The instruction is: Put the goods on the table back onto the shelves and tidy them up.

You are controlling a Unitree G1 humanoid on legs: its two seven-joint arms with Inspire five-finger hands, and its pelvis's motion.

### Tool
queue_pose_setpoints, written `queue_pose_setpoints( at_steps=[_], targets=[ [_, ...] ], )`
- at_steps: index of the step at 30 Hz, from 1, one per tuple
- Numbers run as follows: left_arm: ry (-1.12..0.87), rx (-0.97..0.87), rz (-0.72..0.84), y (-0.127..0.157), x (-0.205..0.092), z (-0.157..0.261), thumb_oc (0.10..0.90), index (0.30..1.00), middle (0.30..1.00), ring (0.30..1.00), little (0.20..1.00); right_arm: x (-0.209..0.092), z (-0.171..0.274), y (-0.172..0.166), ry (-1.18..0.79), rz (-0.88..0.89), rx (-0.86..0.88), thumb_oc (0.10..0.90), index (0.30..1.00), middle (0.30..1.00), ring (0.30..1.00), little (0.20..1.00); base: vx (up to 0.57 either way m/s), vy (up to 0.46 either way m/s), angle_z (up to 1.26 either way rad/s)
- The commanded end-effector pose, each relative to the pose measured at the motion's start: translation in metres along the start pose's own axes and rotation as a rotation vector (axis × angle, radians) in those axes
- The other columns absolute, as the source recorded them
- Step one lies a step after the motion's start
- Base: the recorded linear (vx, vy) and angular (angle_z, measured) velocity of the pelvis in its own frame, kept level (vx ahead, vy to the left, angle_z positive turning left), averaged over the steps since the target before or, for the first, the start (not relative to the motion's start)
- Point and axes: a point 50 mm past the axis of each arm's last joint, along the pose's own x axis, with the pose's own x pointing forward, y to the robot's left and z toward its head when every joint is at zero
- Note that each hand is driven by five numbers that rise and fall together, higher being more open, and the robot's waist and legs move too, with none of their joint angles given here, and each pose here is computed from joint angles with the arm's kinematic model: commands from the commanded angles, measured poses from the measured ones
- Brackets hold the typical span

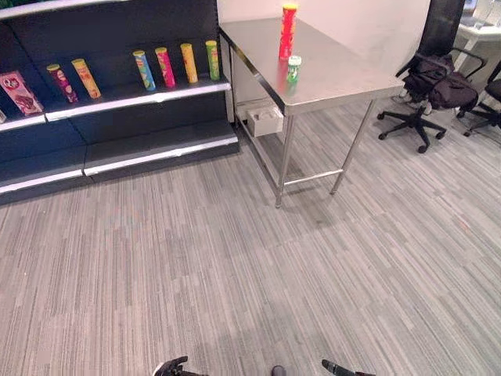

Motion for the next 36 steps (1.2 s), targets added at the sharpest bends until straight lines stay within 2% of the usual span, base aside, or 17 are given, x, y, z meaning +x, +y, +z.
queue_pose_setpoints(
  at_steps=[1, 4, 7, 13, 17, 22, 26, 31, 36],
  targets=[
    [-0.076, -0.019, 0.031, 0.016, 0.003, 0.025, 0.800, 0.900, 0.900, 0.900, 0.900, 0.001, 0.024, -0.009, -0.092, -0.026, 0.013, 0.800, 0.900, 0.900, 0.900, 0.900, -0.03, -0.075, -0.12],
    [-0.125, 0.007, 0.027, 0.016, 0.003, 0.040, 0.800, 0.900, 0.900, 0.900, 0.900, 0.001, 0.029, -0.014, -0.108, -0.036, 0.010, 0.800, 0.900, 0.900, 0.900, 0.900, -0.02, -0.102, 0.24],
    [-0.176, -0.051, 0.031, 0.015, 0.003, 0.054, 0.800, 0.900, 0.900, 0.900, 0.900, 0.001, 0.030, -0.024, -0.104, -0.067, 0.004, 0.800, 0.900, 0.900, 0.900, 0.900, 0.21, -0.046, 0.21],
    [-0.223, -0.127, 0.023, 0.013, 0.000, 0.057, 0.800, 0.900, 0.900, 0.900, 0.900, 0.000, 0.027, -0.027, -0.109, -0.084, 0.027, 0.800, 0.900, 0.900, 0.900, 0.900, 0.44, 0.120, 0.05],
    [-0.206, -0.128, 0.020, 0.010, 0.000, 0.048, 0.800, 0.900, 0.900, 0.900, 0.900, 0.001, 0.023, -0.021, -0.096, -0.063, 0.040, 0.800, 0.900, 0.900, 0.900, 0.900, 0.43, 0.262, -0.87],
    [-0.205, -0.081, 0.047, 0.023, -0.001, 0.047, 0.800, 0.900, 0.900, 0.900, 0.900, 0.000, 0.044, -0.022, -0.171, -0.059, 0.041, 0.800, 0.900, 0.900, 0.900, 0.900, 0.29, 0.223, -0.31],
    [-0.216, -0.055, 0.062, 0.027, -0.001, 0.053, 0.800, 0.900, 0.900, 0.900, 0.900, 0.000, 0.037, -0.020, -0.148, -0.065, 0.051, 0.800, 0.900, 0.900, 0.900, 0.900, 0.21, 0.124, -0.06],
    [-0.224, -0.011, 0.060, 0.024, 0.000, 0.058, 0.800, 0.900, 0.900, 0.900, 0.900, 0.001, 0.032, -0.020, -0.120, -0.064, 0.048, 0.800, 0.900, 0.900, 0.900, 0.900, 0.33, -0.098, 0.13],
    [-0.192, 0.051, 0.018, 0.010, 0.001, 0.049, 0.800, 0.900, 0.900, 0.900, 0.900, 0.000, 0.017, -0.025, -0.075, -0.072, -0.022, 0.800, 0.900, 0.900, 0.900, 0.900, 0.35, -0.200, 0.79]
  ],
)
